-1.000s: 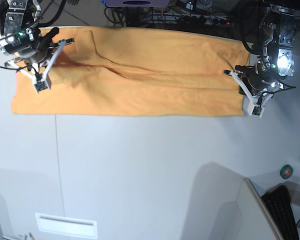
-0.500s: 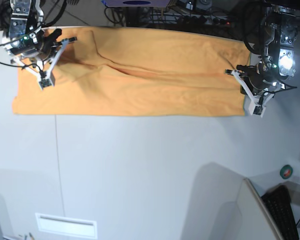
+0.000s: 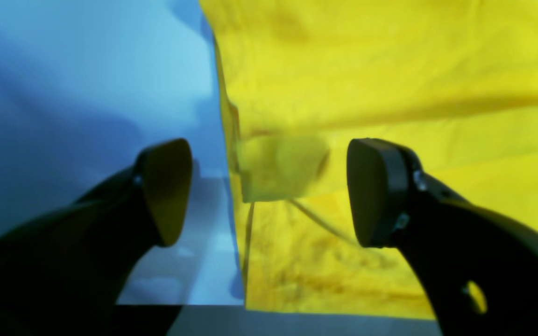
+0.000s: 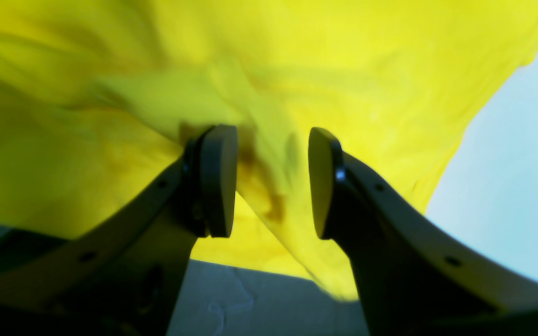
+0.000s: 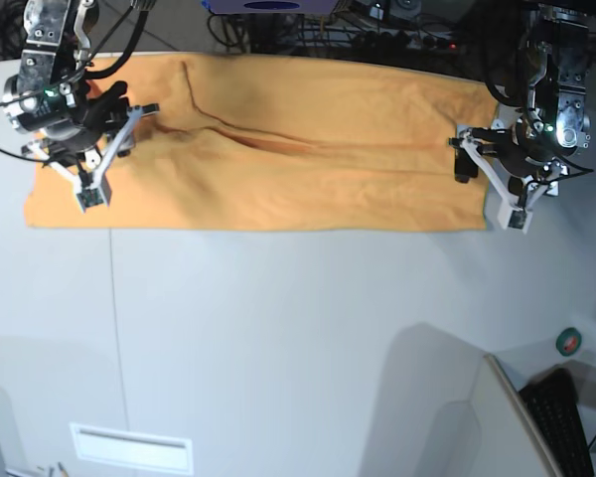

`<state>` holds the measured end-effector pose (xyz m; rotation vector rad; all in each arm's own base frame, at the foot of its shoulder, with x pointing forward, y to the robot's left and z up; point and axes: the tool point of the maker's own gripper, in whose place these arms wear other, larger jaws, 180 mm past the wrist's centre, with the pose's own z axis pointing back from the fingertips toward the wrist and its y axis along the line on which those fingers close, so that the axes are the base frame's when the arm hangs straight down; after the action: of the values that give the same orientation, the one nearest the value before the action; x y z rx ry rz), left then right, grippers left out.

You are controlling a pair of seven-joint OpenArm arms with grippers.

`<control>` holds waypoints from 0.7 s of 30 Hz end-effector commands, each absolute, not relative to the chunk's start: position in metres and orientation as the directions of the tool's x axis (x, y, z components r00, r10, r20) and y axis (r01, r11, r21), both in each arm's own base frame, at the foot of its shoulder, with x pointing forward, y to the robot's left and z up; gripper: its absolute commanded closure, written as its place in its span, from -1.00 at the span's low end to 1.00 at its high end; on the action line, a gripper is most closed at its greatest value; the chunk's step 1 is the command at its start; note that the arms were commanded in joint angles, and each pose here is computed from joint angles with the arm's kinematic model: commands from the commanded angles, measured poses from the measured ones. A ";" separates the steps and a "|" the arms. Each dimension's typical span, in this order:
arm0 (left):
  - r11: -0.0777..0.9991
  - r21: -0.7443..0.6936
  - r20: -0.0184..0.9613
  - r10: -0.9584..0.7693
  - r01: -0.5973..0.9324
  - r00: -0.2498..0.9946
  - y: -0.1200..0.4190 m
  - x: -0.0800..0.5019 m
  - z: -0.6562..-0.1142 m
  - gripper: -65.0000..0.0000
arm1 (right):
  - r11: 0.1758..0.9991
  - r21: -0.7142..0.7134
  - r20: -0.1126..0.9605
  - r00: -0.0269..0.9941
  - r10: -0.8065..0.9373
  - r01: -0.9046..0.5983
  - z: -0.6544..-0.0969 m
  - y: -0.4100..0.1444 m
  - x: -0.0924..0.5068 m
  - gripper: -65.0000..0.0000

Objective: Layout the t-shirt on the table in an organized manner, then fold the t-shirt properly
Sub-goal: 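Open both grippers and regrasp the ends of the folded strip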

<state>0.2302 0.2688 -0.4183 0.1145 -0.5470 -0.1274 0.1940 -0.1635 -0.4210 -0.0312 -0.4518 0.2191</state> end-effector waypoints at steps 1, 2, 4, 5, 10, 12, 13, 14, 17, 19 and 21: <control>0.982 0.179 0.567 -0.156 0.064 0.809 0.281 0.243 -0.397 -0.54 | 0.975 -0.104 0.482 0.847 0.223 -0.197 -0.404 -0.166 0.205 0.25; 0.984 0.175 0.587 -0.135 0.039 0.798 0.283 0.244 -0.390 -0.54 | 0.974 -0.112 0.495 0.839 0.226 -0.196 -0.399 -0.167 0.207 0.25; 0.985 0.174 0.641 -0.106 -0.009 0.760 0.288 0.249 -0.370 -0.54 | 0.974 -0.122 0.496 0.837 0.228 -0.193 -0.397 -0.169 0.204 0.25; 0.984 0.175 0.657 -0.097 -0.026 0.748 0.290 0.249 -0.363 -0.54 | 0.973 -0.129 0.494 0.838 0.232 -0.194 -0.397 -0.172 0.204 0.26; 0.991 0.134 0.628 -0.084 -0.001 0.774 0.271 0.242 -0.382 0.27 | 0.985 -0.126 0.455 0.876 0.160 -0.114 -0.415 -0.198 0.189 0.50; 0.995 0.096 0.594 -0.068 0.014 0.801 0.257 0.234 -0.401 1.00 | 0.989 -0.112 0.460 0.877 0.136 -0.095 -0.426 -0.203 0.187 0.88; 0.997 0.078 0.582 -0.060 0.017 0.811 0.250 0.232 -0.409 1.00 | 0.991 -0.102 0.456 0.881 0.129 -0.092 -0.432 -0.202 0.184 1.00; 0.998 0.063 0.572 -0.049 0.016 0.819 0.245 0.229 -0.415 1.00 | 0.991 -0.093 0.448 0.886 0.124 -0.092 -0.437 -0.202 0.181 1.00; 1.000 0.027 0.550 -0.006 -0.011 0.835 0.238 0.227 -0.430 1.00 | 0.994 -0.060 0.406 0.907 0.109 -0.093 -0.455 -0.196 0.171 1.00; 0.999 0.023 0.530 0.014 -0.031 0.848 0.243 0.227 -0.439 1.00 | 0.995 -0.041 0.387 0.916 0.104 -0.095 -0.462 -0.191 0.167 1.00; 0.999 0.021 0.519 0.027 -0.044 0.854 0.247 0.226 -0.444 1.00 | 0.994 -0.022 0.364 0.925 0.111 -0.110 -0.471 -0.184 0.162 1.00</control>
<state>0.2198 0.2434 -0.4515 0.0261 -0.5140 0.0446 0.1555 -0.1845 -0.4753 -0.0031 -0.3454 0.1110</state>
